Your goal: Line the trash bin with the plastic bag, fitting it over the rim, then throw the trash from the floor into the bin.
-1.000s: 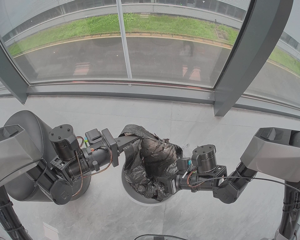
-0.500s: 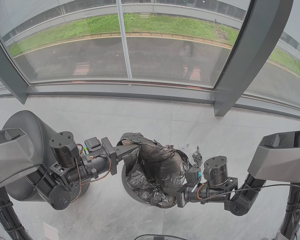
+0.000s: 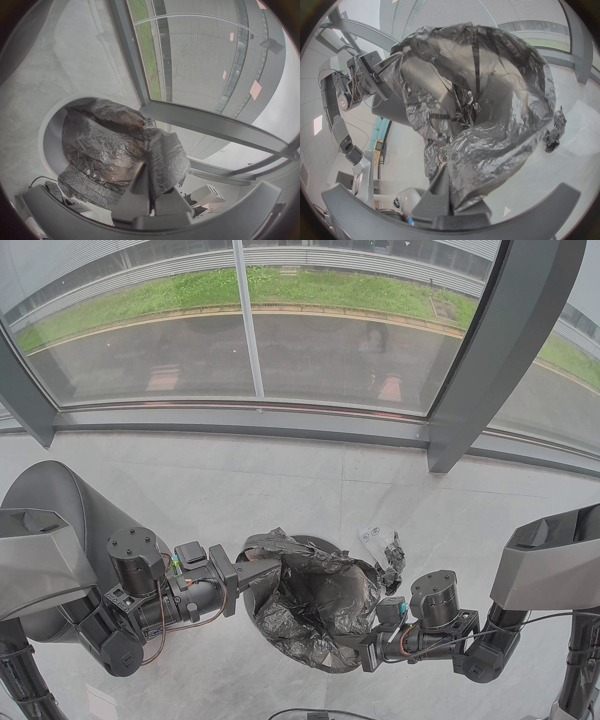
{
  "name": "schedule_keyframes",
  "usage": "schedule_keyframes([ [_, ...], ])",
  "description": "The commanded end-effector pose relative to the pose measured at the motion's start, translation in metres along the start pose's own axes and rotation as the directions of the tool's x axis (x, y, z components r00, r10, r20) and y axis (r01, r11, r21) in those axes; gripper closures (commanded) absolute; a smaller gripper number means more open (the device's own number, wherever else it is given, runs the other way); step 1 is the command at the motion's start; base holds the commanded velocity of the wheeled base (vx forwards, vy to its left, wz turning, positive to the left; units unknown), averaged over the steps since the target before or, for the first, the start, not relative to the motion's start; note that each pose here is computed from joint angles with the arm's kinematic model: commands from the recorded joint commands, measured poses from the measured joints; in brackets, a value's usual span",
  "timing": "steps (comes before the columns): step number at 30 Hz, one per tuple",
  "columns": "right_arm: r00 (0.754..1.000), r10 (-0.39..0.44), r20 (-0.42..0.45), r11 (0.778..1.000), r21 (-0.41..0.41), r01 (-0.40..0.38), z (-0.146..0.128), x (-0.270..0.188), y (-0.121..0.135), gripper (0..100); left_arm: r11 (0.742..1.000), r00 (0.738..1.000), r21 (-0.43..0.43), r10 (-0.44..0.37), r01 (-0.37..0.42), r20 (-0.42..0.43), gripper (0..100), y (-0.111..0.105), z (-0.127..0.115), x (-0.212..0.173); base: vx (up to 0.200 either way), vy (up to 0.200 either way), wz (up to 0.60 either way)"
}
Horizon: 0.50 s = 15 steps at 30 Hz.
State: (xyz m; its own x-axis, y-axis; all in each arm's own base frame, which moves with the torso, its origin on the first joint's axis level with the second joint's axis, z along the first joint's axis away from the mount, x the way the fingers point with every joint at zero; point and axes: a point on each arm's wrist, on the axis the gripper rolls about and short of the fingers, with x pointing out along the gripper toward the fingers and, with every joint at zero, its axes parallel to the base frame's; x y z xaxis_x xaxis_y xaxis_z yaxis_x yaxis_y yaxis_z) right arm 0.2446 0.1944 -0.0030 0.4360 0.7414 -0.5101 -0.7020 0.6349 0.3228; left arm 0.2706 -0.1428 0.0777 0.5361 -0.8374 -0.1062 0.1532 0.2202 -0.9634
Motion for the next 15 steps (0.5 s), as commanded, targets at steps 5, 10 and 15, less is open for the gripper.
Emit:
schedule_keyframes([
  [5, 1.0, -0.005, 0.022, 1.0, -0.004, 0.005, -0.0117, 0.0126, -0.0084, 100, 1.0, 1.0, -0.014, 0.022, -0.022, -0.011, 100, 0.0071, -0.0026, 0.0009, 0.0, 0.0, 0.0],
  [10, 0.999, -0.009, 0.031, 1.0, -0.004, 0.009, -0.0132, 0.0154, -0.0113, 100, 1.0, 1.0, -0.014, 0.024, -0.025, -0.012, 100, 0.0084, -0.0024, 0.0019, 0.0, 0.0, 0.0],
  [15, 0.999, -0.014, 0.038, 1.0, -0.003, 0.014, -0.012, 0.0152, -0.0116, 100, 0.999, 0.999, -0.019, 0.035, -0.035, -0.014, 100, 0.0122, -0.003, 0.0028, 0.0, 0.0, 0.0],
])
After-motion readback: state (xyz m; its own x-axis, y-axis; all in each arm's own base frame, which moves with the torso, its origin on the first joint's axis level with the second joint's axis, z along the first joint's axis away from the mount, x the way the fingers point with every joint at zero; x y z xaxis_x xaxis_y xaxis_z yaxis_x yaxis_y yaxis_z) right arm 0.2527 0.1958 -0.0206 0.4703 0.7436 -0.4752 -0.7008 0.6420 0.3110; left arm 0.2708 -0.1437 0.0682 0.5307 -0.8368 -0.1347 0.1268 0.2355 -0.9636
